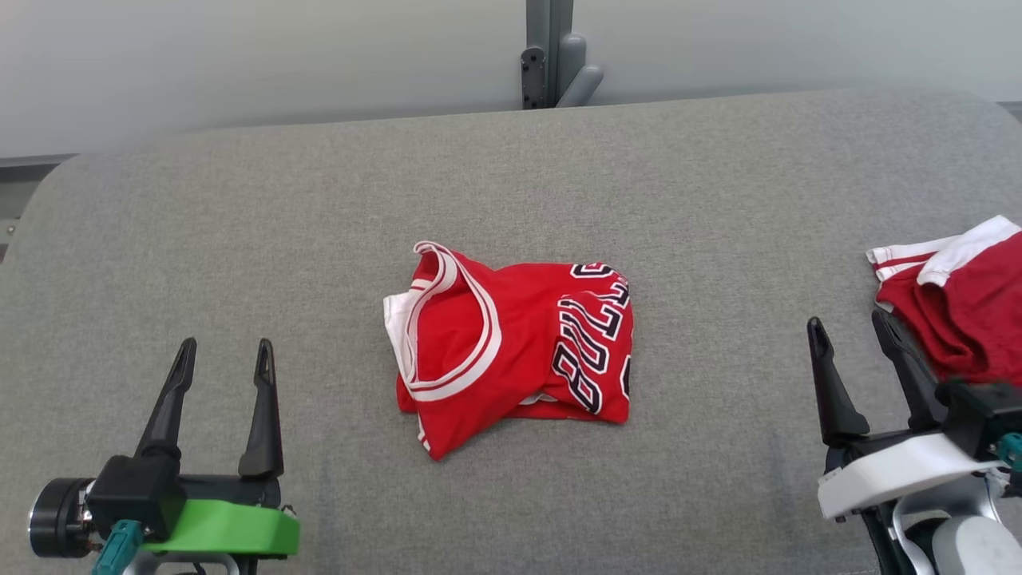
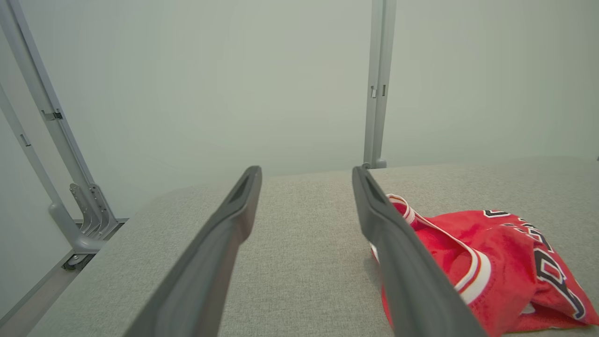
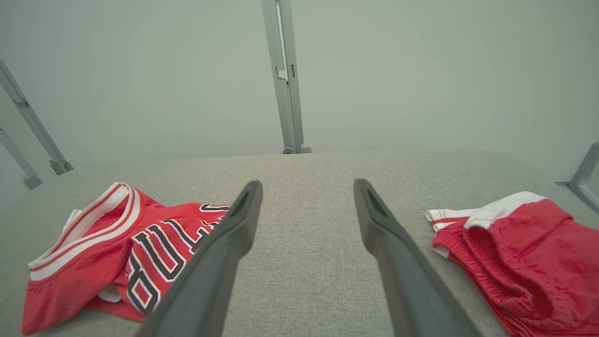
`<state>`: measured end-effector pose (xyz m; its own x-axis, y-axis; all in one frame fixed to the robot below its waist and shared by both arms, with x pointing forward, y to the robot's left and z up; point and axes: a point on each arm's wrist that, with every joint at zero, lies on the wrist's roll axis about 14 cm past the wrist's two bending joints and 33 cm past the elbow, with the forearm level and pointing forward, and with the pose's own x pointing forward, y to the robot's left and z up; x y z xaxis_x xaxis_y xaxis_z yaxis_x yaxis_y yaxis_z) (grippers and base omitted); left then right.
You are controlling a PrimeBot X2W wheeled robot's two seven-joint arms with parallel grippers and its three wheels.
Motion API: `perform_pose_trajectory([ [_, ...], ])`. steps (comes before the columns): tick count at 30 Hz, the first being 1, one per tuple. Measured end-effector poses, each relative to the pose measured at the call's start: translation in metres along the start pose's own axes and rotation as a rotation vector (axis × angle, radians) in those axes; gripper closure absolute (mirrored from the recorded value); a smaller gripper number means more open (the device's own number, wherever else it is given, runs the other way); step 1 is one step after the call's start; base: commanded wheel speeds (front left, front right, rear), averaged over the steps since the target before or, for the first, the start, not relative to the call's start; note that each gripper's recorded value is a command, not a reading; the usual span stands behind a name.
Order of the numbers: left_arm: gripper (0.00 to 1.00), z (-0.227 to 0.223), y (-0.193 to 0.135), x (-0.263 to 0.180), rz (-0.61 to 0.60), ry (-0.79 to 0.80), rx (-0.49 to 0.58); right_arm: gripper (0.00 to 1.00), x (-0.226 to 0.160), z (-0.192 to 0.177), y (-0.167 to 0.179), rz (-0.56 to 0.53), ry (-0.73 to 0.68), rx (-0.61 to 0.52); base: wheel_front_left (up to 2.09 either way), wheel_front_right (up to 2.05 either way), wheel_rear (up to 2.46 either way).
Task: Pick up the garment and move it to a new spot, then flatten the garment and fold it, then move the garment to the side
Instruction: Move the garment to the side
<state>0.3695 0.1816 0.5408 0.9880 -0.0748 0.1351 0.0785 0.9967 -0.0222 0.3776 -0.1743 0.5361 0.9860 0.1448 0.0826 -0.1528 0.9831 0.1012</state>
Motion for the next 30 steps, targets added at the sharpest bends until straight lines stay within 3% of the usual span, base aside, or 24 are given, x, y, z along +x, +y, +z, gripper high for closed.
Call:
perform_pose_trajectory([
  [12,0.0,-0.012,0.005,0.02,0.016,-0.007,-0.015,0.0,0.057,-0.087,0.055,0.166,0.244,0.106,0.0,0.0,0.0],
  [21,0.0,-0.032,0.018,0.025,0.058,0.035,-0.016,0.0,0.066,-0.156,0.111,0.293,0.462,0.204,0.0,0.0,0.0],
  [23,0.0,-0.035,0.02,0.026,0.063,0.039,-0.015,1.0,0.068,-0.164,0.117,0.319,0.503,0.196,0.0,0.0,0.0],
  [30,0.0,-0.034,0.018,0.03,0.057,0.027,-0.019,1.0,0.074,-0.156,0.114,0.387,0.503,0.135,0.0,0.0,0.0],
])
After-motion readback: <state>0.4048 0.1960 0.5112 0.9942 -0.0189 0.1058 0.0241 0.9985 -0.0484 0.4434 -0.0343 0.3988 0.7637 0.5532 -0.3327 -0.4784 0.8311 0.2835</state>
